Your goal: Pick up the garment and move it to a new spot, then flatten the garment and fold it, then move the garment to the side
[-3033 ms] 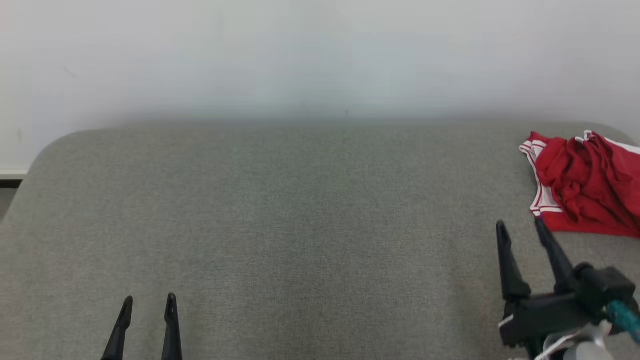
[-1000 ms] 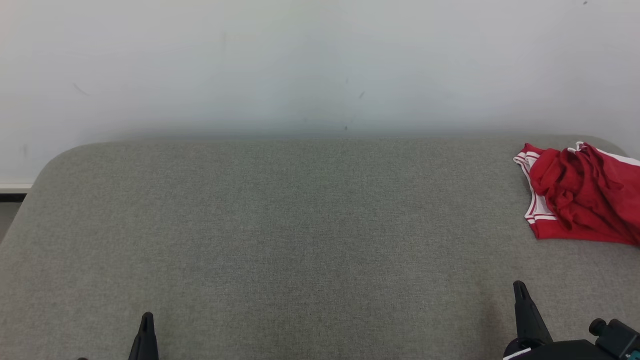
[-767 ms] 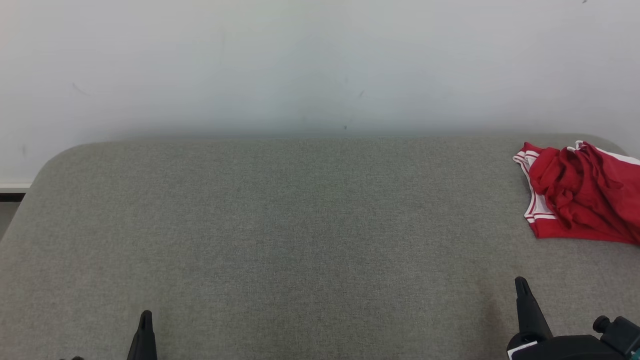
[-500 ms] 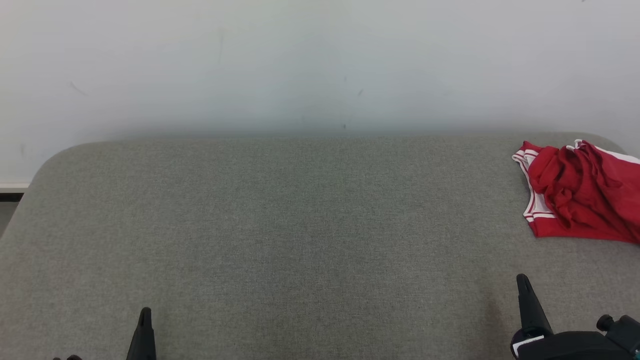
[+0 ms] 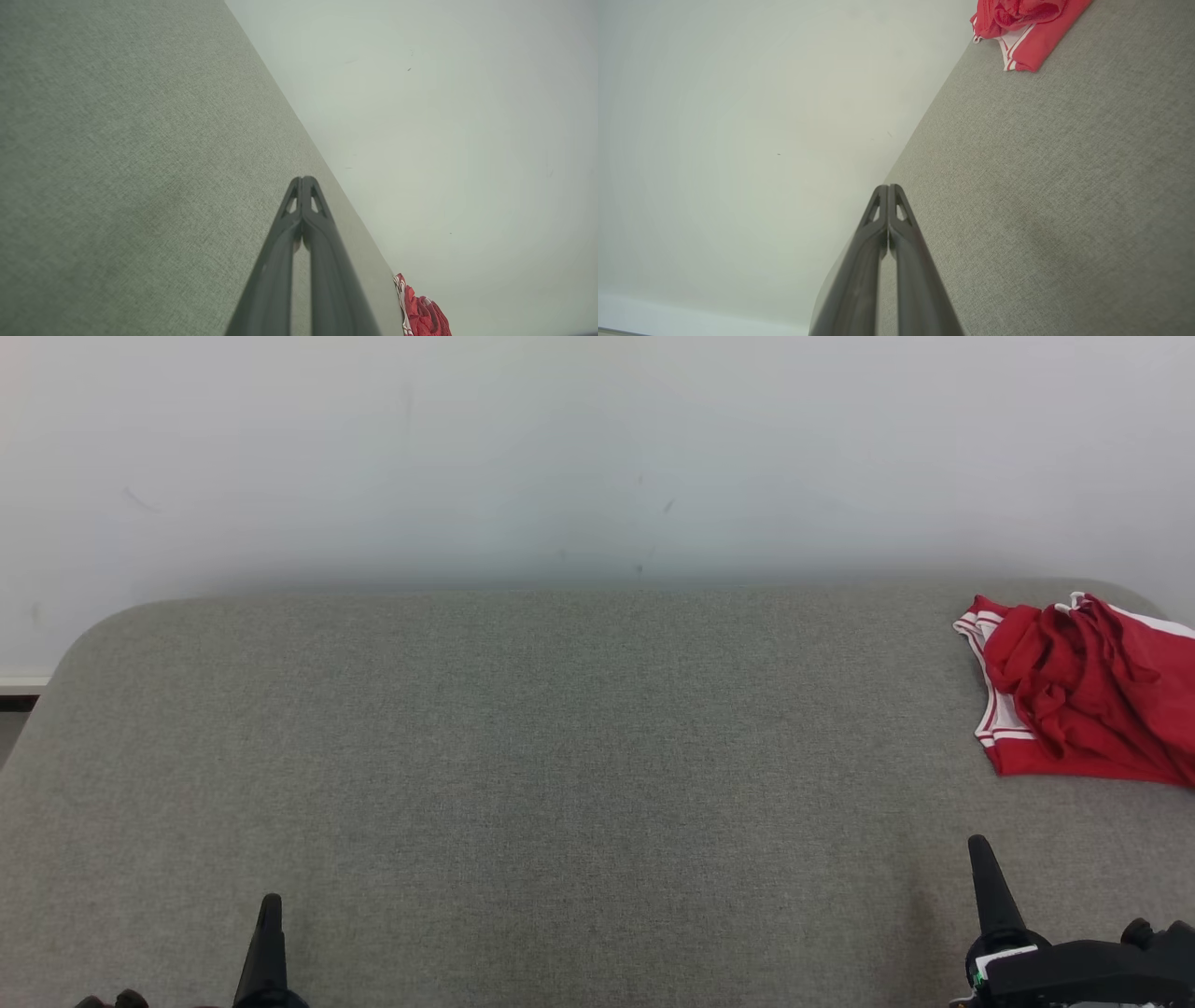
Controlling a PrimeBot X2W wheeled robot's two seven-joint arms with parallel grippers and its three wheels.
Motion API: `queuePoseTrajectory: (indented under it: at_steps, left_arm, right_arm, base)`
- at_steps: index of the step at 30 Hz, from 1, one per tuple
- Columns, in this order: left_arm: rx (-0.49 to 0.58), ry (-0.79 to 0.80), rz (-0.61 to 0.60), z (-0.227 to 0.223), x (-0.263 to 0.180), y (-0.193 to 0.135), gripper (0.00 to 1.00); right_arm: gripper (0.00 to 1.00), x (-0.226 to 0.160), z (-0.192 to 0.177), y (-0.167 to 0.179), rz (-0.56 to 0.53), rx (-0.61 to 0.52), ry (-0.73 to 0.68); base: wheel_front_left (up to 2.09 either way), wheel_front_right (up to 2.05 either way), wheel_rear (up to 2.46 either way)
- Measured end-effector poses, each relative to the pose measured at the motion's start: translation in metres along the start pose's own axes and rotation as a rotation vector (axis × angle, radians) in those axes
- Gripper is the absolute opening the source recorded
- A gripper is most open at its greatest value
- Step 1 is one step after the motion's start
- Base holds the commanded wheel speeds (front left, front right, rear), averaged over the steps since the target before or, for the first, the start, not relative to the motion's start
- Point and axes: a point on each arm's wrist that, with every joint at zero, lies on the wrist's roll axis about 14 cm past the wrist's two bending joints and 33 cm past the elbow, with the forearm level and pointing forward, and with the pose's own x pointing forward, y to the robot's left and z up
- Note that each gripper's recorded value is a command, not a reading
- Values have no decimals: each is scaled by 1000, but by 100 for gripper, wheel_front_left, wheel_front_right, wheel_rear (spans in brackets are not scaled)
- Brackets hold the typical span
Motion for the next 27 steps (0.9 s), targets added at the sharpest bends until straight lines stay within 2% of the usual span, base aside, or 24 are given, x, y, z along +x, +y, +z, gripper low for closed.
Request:
queuePoseTrajectory:
  at_steps: [27]
  left_arm:
    - [-256,19,-21,0,12,-8,0]
  right_arm:
    - [0,5,8,-1,2,250,-10]
  base:
    - [0,0,0]
